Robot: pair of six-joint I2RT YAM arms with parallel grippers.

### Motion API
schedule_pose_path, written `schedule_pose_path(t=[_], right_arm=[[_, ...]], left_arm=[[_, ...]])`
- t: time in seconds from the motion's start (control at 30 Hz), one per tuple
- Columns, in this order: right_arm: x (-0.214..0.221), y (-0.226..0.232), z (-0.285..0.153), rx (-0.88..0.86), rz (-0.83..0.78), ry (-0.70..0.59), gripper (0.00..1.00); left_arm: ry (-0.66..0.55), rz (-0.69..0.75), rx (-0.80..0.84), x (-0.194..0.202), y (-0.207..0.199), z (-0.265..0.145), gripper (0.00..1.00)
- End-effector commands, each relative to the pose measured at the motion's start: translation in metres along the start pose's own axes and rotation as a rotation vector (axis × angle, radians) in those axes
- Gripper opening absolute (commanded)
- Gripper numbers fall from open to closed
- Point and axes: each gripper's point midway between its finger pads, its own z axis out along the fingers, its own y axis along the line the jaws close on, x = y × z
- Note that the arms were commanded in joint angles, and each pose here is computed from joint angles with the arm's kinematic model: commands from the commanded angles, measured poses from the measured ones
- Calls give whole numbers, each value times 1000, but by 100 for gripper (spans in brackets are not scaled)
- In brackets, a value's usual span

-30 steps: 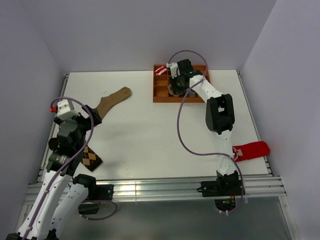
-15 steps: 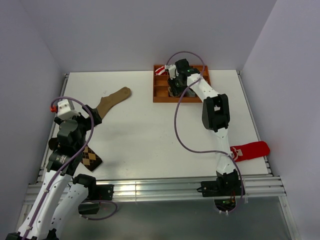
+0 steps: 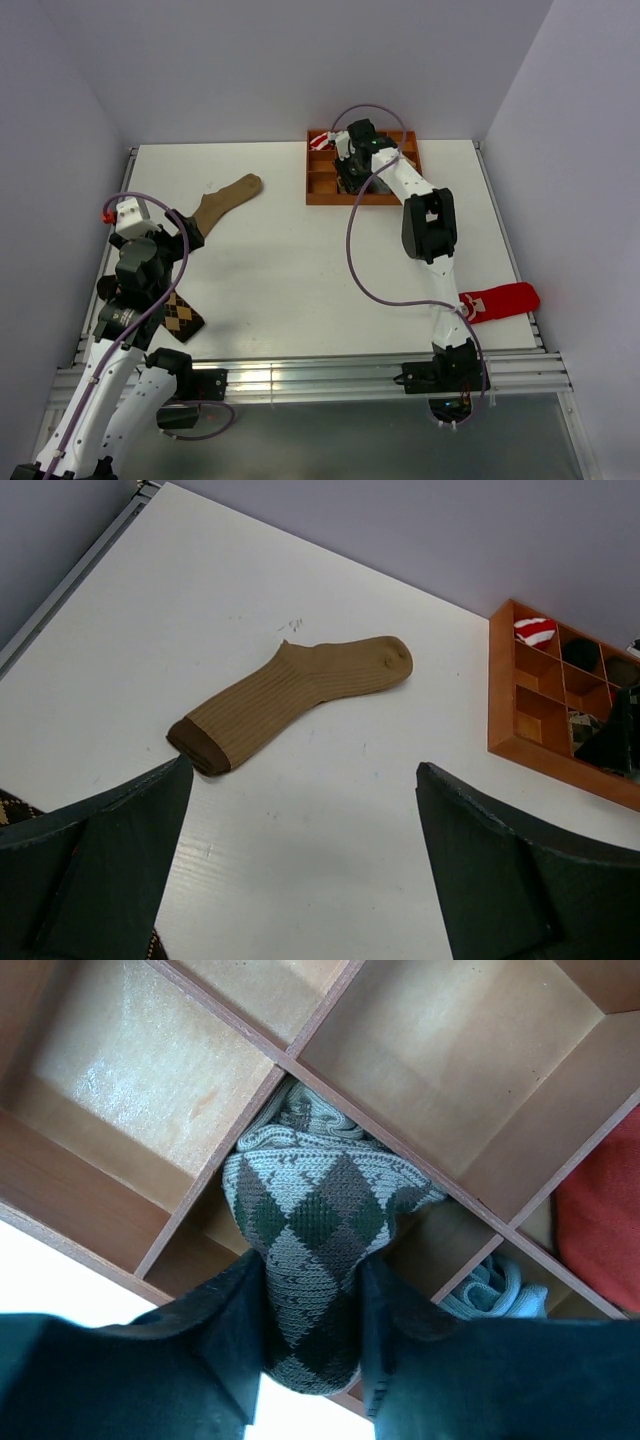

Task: Roll the socks
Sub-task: Place the sock in the storage box.

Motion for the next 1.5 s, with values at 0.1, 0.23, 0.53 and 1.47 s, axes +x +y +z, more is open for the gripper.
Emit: schedule_pose_path(t=[0.1, 0.23, 0.53, 1.47], right_arm=[[10, 19, 1, -32, 15, 22, 55], [-16, 14, -23, -10, 9, -75, 66], [-39, 7, -58, 50, 17, -177, 68], [26, -1, 5, 67, 36, 45, 20]], left_arm=[[-24, 4, 6, -8, -1, -1, 99], [-25, 4, 5, -7, 0, -1, 99], [-29, 1, 10, -9, -1, -2, 99], [-20, 6, 9, -6, -1, 0, 99]])
